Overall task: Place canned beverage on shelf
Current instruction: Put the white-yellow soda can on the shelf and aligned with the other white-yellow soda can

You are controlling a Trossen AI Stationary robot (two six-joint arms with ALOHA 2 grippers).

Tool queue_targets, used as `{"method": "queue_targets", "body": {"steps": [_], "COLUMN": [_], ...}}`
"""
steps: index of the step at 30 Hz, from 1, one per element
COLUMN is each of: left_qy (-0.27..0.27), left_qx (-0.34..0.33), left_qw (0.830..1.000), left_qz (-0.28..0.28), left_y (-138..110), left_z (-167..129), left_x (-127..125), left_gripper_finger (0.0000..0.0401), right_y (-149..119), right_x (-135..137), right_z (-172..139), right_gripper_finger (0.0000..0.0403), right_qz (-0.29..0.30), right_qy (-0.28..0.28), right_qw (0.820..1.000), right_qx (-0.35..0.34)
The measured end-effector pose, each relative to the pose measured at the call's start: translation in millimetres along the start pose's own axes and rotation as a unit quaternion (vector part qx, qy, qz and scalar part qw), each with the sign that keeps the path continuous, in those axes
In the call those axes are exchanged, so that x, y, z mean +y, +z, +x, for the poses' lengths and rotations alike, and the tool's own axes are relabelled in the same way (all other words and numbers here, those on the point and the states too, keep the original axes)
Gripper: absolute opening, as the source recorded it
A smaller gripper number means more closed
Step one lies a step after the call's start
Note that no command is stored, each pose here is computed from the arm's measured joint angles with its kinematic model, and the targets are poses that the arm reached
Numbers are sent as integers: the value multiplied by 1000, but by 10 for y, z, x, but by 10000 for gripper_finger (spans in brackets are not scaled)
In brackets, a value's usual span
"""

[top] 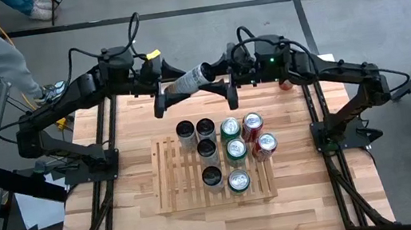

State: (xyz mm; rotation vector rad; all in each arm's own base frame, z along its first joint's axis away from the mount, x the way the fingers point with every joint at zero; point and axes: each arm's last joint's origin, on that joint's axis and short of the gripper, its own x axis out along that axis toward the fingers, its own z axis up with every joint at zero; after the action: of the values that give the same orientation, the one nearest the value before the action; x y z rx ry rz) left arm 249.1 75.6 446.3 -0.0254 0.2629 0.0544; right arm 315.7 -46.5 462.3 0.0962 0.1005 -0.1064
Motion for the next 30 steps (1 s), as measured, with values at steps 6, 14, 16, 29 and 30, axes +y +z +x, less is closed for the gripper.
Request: {"method": "queue_targets", "body": {"steps": [6,14,16,29,30], "left_qy": [-2,6,14,151,155], "left_qx": [0,4,5,-2,-16], "left_qw": [1000,1000,1000,988,988], "left_qz": [5,15,22,22,17], "left_y": [0,-1,-1,35,58], "left_z": [-6,-63,-97,-644,-700], "left_x": [-3,17,34,123,121], "left_gripper_finger": [231,231,231,231,231], "right_y": [14,19,18,152,167], "right_x": [0,0,-22,-278,-285], "right_z": [0,8,18,-160,-169], "right_gripper_finger": [213,213,233,364,364], "right_qz": [-5,-9,-12,24,24], "right_qy": [-1,3,1,-37,-38], "right_qw": [1000,1000,1000,998,998], "right_qx": [-7,-12,-13,-43,-48]}}
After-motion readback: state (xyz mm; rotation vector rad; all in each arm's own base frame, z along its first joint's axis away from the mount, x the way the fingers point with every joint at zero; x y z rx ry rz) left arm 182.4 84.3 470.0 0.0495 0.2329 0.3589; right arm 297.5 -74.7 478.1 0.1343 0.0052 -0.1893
